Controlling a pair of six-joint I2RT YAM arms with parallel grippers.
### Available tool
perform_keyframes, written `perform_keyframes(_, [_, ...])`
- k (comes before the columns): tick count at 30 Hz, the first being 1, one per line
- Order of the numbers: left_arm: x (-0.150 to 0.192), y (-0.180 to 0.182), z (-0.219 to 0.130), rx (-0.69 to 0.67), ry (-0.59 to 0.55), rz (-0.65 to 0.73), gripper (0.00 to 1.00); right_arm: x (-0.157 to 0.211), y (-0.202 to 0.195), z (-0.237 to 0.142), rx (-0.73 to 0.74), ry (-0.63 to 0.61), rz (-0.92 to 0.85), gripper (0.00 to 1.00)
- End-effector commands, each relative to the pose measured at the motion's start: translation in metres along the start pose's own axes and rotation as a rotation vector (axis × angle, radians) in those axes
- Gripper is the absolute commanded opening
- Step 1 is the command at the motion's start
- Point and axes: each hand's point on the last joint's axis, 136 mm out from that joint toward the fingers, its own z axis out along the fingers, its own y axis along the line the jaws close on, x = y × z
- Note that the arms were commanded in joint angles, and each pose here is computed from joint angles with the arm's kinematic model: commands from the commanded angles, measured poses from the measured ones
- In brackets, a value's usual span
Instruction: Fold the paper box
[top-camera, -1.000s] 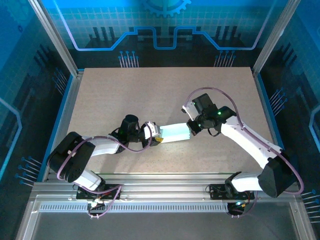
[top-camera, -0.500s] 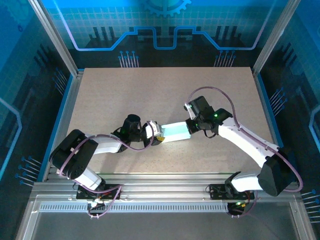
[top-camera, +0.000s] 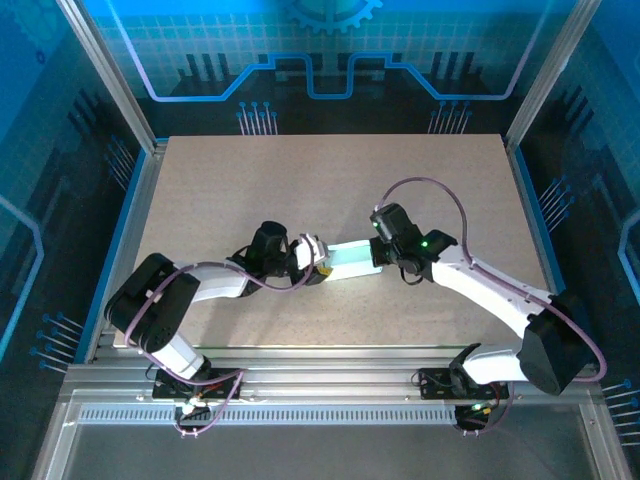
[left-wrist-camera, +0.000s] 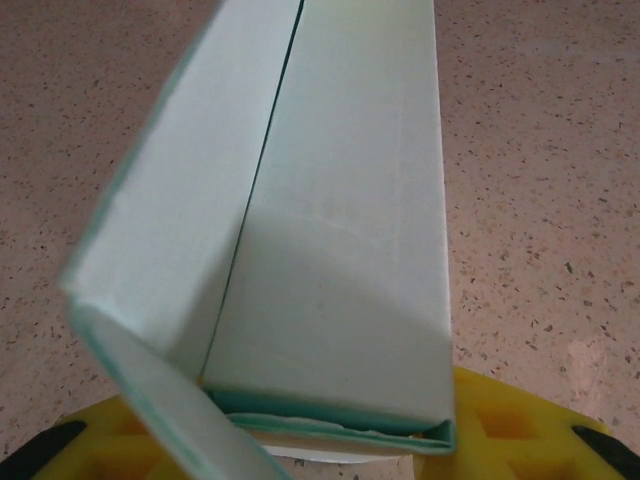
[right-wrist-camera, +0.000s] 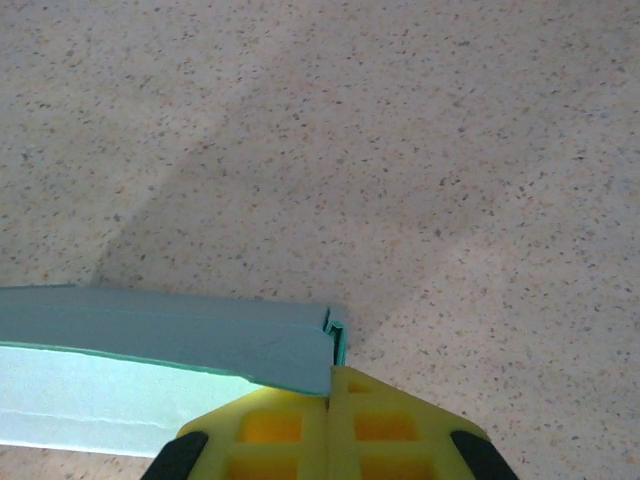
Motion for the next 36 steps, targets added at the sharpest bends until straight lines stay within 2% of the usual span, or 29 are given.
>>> perform_keyframes(1, [0.004,0.002,0.007,0.004,0.031,-0.029,0.31,0.012,0.014,0.004,-0.031,-0.005,0.003,0.0])
perform_keyframes(11, [0.008,0.0,0.008,0.013,0.041,-0.047,0.33,0.032,0.012,0.022,-0.014,-0.031,-0.002,0.0])
perform_keyframes(17, [0.012,-0.003,0.01,0.03,0.052,-0.065,0.39,0.037,0.01,0.026,0.001,-0.036,-0.009,0.0])
perform_keyframes(27, [0.008,0.003,0.01,0.014,0.066,-0.08,0.68,0.036,0.008,0.025,0.016,-0.05,-0.003,0.0])
perform_keyframes(30, [0.003,0.012,0.005,-0.055,0.039,-0.076,0.83,0.035,0.006,0.024,0.023,-0.051,-0.007,0.0])
perform_keyframes(35, [-0.011,0.025,-0.011,-0.172,-0.014,-0.082,0.99,0.036,0.006,0.024,0.029,-0.053,-0.004,0.0])
perform_keyframes(36, [-0.013,0.028,-0.015,-0.204,-0.025,-0.095,0.99,0.036,0.006,0.025,0.029,-0.053,-0.002,0.0])
